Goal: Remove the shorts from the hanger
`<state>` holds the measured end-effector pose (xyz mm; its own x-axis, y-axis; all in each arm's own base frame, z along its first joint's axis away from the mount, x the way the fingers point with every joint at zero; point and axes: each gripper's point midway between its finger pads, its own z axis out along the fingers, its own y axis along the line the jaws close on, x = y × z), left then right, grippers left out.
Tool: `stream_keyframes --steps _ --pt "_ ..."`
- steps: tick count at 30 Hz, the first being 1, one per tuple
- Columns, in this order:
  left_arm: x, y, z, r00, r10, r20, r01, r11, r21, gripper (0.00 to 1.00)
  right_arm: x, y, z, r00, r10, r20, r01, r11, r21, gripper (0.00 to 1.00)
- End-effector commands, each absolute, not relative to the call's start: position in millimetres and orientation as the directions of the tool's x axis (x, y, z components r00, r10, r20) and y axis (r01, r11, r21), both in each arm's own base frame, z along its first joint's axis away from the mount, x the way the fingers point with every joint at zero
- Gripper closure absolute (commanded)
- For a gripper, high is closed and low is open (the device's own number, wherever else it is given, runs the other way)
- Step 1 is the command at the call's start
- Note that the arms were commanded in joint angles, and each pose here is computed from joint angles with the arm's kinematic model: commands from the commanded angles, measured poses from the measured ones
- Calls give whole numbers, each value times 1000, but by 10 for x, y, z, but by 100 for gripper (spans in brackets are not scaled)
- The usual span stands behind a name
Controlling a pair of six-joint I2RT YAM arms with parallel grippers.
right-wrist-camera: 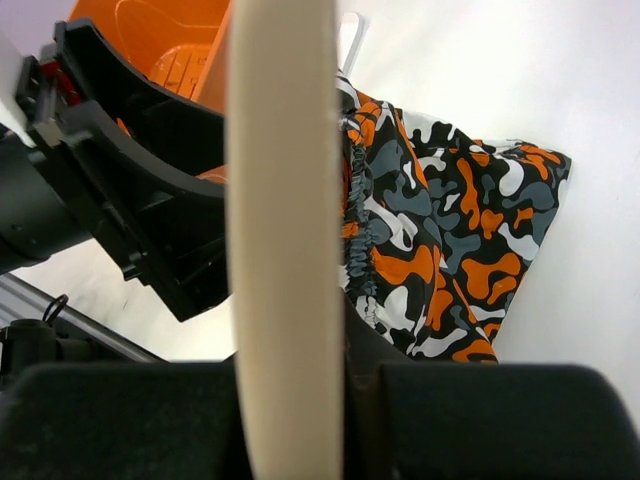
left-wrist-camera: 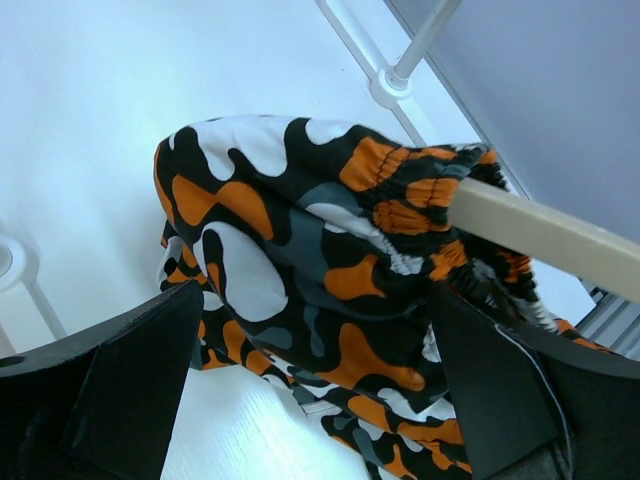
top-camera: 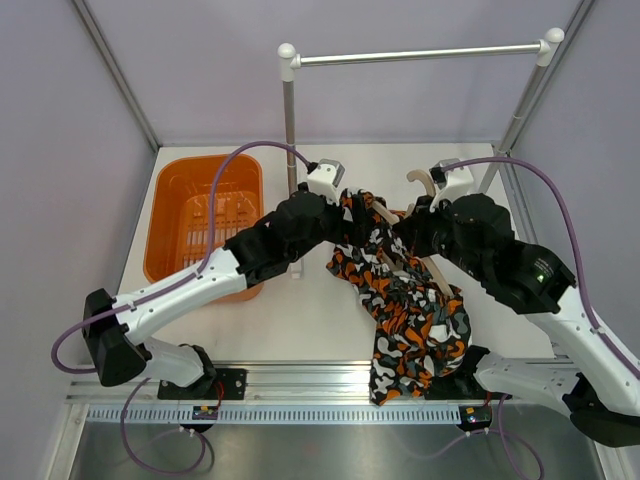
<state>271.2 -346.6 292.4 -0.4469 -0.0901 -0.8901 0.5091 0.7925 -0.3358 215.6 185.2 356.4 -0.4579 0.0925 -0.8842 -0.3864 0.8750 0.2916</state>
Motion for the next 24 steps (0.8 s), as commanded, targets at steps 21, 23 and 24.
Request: stream_keyframes --steps 21,23,24 --pt "2704 -3690 3225 -396 -219 -892 574 699 -427 1 2124 1799 3608 -441 141 -887 -359 877 318 100" --pt "2703 -3714 3231 -398 -225 -889 579 691 -433 1 2123 1798 3598 -442 138 -886 -359 878 316 100" --pt "2709 -3725 3209 -402 -221 -889 577 693 -433 1 2126 1804 3591 -443 136 -886 -360 878 316 100"
